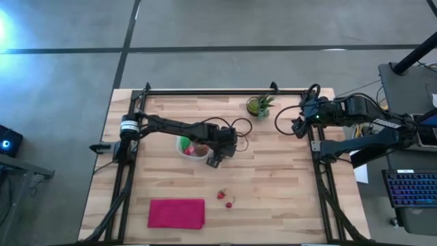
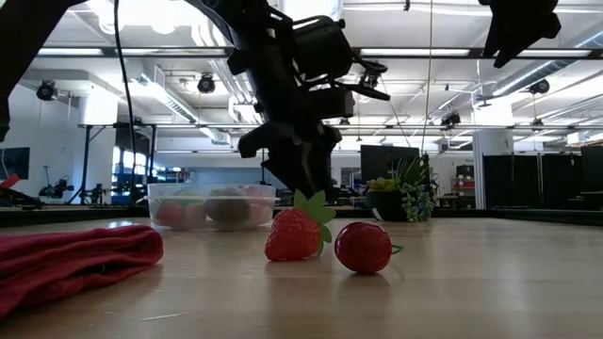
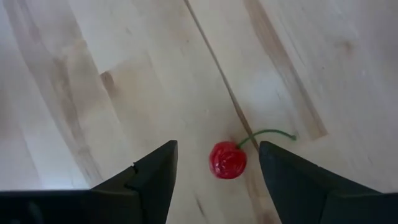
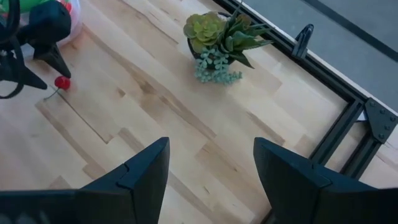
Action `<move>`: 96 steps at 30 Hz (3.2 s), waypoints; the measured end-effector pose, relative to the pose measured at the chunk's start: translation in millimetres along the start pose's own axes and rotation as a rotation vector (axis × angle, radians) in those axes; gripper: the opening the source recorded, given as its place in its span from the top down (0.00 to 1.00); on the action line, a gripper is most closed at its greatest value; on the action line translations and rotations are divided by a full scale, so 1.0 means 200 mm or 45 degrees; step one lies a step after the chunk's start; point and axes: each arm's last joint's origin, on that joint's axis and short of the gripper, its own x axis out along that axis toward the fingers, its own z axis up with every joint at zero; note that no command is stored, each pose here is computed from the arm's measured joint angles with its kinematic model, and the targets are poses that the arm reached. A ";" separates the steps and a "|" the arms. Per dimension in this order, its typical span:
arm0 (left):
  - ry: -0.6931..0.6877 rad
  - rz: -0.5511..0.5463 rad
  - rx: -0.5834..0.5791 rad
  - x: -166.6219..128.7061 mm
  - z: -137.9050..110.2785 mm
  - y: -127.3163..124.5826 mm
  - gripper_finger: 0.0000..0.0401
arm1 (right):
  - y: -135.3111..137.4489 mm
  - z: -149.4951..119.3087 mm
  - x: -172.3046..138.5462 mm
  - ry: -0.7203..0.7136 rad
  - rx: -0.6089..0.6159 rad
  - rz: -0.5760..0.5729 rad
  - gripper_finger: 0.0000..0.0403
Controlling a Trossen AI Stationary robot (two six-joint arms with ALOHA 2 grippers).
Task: Pick and placing Produce into tupperware
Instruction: Put the top red cherry into the transparent bin, then put the red strawberry into the transparent bin
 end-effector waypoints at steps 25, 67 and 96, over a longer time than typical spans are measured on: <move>0.060 -0.035 -0.021 0.09 -0.05 0.02 0.64 | 0.00 0.00 0.00 -0.002 -0.010 -0.002 0.44; 0.053 -0.037 -0.063 0.07 -0.04 0.02 0.79 | 0.00 0.00 0.00 -0.026 -0.010 -0.026 0.44; 0.464 0.292 -1.375 -0.52 -0.47 -0.16 0.54 | 0.00 0.01 0.00 -0.030 -0.038 -0.024 0.44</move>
